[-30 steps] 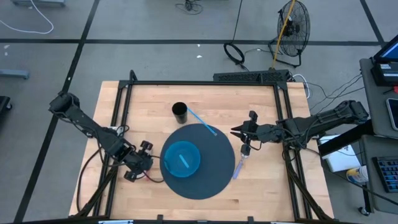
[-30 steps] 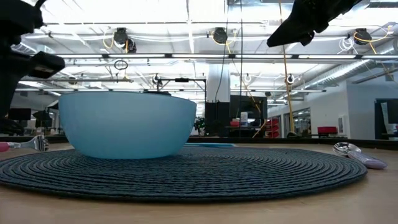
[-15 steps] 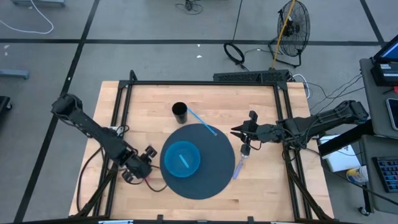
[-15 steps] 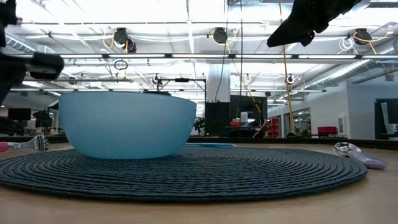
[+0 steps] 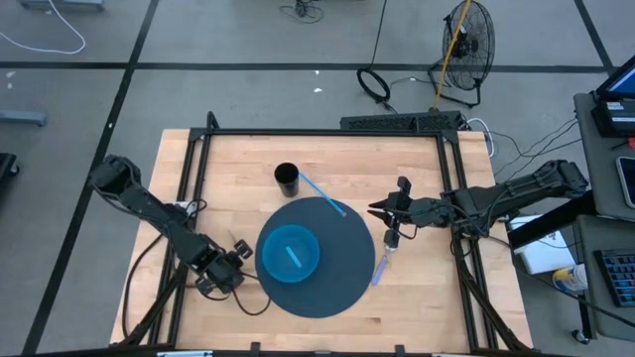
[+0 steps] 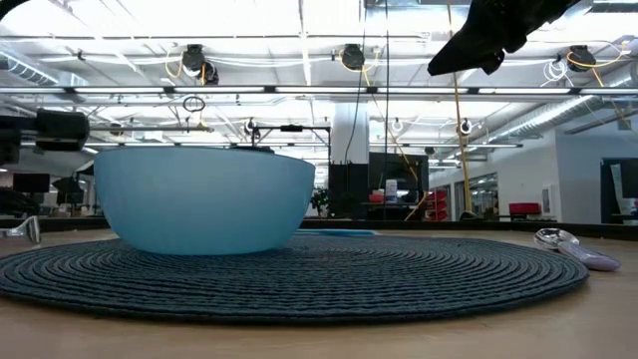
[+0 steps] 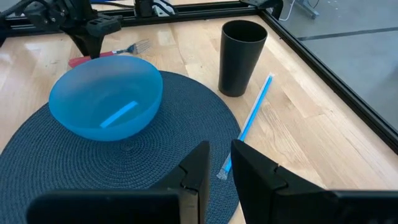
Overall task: Pick & Place Utensil
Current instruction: Put the pink fork into the blue bowl on the blue mat
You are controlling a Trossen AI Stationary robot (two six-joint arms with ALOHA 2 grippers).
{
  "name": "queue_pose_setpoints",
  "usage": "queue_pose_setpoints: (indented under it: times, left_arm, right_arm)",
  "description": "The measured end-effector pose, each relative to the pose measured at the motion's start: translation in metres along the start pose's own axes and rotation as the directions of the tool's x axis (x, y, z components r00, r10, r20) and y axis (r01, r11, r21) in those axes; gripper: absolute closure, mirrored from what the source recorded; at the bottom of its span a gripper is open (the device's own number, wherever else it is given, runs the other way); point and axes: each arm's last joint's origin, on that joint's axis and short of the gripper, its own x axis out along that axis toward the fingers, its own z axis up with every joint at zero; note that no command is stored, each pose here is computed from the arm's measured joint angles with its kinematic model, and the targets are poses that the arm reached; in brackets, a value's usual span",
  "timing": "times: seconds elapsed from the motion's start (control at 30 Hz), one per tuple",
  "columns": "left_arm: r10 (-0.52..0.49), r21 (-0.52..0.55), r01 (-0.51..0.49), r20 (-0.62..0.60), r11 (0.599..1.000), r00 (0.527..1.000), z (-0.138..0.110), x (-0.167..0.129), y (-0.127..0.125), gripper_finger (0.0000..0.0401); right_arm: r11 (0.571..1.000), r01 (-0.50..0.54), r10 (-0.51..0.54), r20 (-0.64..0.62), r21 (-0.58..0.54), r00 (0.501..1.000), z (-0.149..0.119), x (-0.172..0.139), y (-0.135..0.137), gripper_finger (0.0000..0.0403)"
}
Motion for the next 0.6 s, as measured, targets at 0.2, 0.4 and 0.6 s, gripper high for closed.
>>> queue_pose_setpoints:
  times: [0.2,0.4,0.6]
  left_arm:
    - [0.007,-0.108,-0.005,0.012,0.994,1.0,0.0,0.0,0.006,0.0286]
    - [0.008,-0.155,-0.007,0.006,0.988,1.0,-0.001,0.003,0.014,0.0286]
    - [-0.026,-0.071,0.022,-0.053,0.997,0.998,0.0,0.017,0.015,0.0286]
  right_arm:
    - [1.0,0.001,-0.001,-0.001,0.0,1.0,0.0,0.0,0.0,0.0344]
    - [1.0,0.001,-0.001,-0.001,0.006,1.0,0.0,0.0,0.0,0.0344]
    - [1.0,0.005,-0.005,-0.017,-0.002,1.0,-0.002,0.004,0.002,0.0344]
